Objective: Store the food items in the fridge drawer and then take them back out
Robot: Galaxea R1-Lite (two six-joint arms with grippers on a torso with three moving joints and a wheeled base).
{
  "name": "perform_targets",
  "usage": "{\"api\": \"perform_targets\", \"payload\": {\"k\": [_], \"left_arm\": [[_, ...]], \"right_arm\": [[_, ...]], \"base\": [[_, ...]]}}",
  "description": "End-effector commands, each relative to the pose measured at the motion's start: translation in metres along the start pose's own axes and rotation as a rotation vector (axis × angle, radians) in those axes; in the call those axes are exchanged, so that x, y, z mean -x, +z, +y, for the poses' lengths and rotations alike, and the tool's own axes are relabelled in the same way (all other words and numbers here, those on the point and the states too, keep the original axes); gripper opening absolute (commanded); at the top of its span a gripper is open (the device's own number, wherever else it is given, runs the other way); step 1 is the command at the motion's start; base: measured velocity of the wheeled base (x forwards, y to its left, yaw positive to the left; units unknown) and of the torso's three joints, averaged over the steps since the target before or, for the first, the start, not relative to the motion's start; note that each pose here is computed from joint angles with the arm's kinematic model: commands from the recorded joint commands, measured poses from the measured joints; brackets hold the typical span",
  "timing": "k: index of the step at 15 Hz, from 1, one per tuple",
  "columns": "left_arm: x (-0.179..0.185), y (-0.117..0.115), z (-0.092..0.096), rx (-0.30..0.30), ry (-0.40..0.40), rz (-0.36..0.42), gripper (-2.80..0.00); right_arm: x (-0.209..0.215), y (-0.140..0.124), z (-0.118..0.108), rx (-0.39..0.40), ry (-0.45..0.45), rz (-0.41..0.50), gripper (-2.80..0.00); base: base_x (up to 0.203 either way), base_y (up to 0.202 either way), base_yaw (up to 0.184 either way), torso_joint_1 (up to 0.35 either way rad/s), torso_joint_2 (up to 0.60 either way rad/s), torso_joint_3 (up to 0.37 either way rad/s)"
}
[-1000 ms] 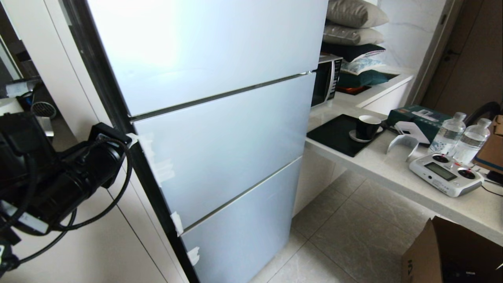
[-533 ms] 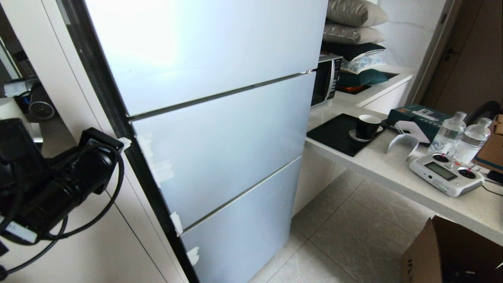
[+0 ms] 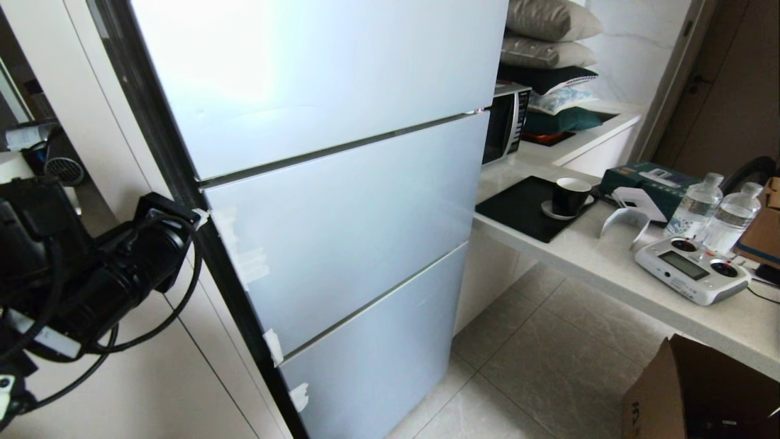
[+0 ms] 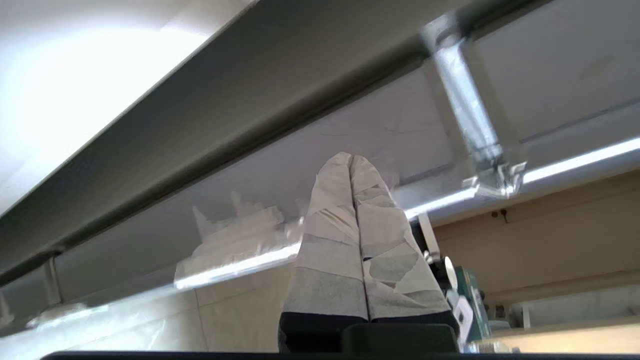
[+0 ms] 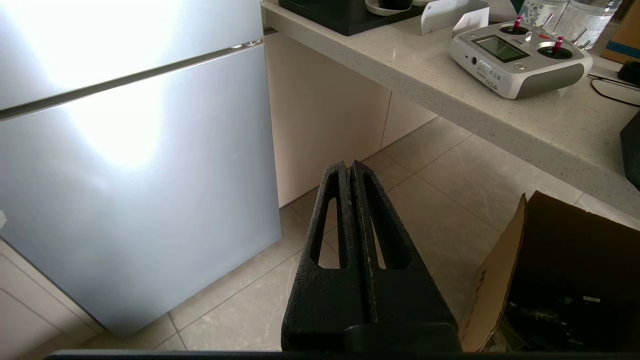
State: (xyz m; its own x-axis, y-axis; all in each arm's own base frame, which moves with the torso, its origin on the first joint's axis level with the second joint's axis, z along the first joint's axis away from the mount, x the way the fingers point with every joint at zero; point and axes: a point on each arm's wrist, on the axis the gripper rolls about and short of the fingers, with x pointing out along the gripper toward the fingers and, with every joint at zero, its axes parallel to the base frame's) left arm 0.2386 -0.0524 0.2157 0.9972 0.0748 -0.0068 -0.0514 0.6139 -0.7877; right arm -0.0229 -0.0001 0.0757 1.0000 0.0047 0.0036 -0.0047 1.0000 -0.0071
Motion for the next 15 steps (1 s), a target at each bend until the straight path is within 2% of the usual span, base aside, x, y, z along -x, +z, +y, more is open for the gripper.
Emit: {"api": "perform_targets", "payload": {"k": [1, 8, 11, 15], "left_arm": [[-0.003, -0.001, 0.001, 0.006, 0.005, -0.010, -2.80], [-0.014, -0.010, 0.006, 0.004, 0.020, 0.002, -2.80], [-0.018, -0.013, 0.006, 0.041, 0.022, 0.012, -2.80], [-0.015, -0.018, 0.002, 0.041, 0.003, 0.037, -2.80]], "right_arm": [[0.000, 0.000, 0.000, 0.001, 0.000, -0.001, -2.80], [0.000, 0.000, 0.000, -0.001, 0.000, -0.001, -2.80], [0.000, 0.000, 0.000, 0.001, 0.000, -0.001, -2.80], [0.000, 0.000, 0.000, 0.001, 0.000, -0.001, -2.80]], "base": [[0.000, 0.000, 0.000, 0.000, 0.00, 0.000], [0.000, 0.000, 0.000, 0.000, 0.00, 0.000], [0.000, 0.000, 0.000, 0.000, 0.00, 0.000], [0.000, 0.000, 0.000, 0.000, 0.00, 0.000]]}}
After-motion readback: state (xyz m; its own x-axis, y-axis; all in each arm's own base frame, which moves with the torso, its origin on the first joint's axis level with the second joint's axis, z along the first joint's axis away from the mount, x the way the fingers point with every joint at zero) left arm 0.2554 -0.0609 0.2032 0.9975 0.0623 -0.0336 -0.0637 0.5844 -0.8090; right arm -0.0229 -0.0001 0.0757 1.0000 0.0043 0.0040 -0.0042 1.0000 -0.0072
